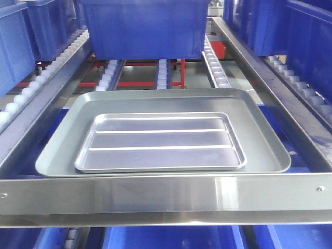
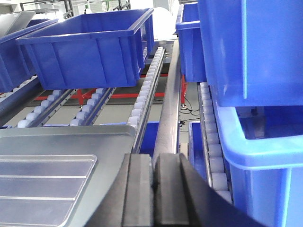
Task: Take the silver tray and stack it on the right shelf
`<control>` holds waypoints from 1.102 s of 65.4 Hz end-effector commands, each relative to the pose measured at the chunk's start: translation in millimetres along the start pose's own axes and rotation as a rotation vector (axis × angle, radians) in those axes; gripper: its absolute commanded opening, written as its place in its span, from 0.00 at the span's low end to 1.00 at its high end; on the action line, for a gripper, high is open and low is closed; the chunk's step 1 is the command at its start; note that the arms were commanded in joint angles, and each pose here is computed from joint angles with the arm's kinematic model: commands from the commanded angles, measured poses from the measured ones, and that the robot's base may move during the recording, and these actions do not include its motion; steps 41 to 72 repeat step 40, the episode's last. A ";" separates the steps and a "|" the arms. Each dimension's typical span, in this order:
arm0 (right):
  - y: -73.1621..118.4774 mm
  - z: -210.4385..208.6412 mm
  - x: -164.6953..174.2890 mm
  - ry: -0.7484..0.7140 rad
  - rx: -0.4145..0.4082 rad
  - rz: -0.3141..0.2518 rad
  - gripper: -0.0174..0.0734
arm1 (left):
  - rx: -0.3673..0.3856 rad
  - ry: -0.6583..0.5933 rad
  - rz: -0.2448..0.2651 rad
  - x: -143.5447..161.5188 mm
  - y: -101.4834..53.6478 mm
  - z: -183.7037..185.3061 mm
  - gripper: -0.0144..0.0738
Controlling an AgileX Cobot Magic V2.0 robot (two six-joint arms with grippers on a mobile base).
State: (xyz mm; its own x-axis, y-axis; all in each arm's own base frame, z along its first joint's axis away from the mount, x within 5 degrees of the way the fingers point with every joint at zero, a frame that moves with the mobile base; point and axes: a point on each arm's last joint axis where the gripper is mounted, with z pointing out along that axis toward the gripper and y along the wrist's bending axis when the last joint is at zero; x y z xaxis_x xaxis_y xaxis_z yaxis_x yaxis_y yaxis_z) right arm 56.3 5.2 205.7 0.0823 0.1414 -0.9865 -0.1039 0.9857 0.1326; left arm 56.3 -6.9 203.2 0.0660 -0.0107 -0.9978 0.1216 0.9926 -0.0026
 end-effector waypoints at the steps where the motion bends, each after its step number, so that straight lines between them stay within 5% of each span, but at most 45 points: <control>1: 1.1 -1.9 -9.3 -0.103 -0.009 -0.012 0.25 | -0.006 -0.071 -0.007 0.1 0.5 -0.8 0.06; 72: 1.1 -1.9 -9.3 -0.103 -0.009 -0.012 0.25 | -0.006 -0.071 -0.007 0.1 0.5 -0.8 0.06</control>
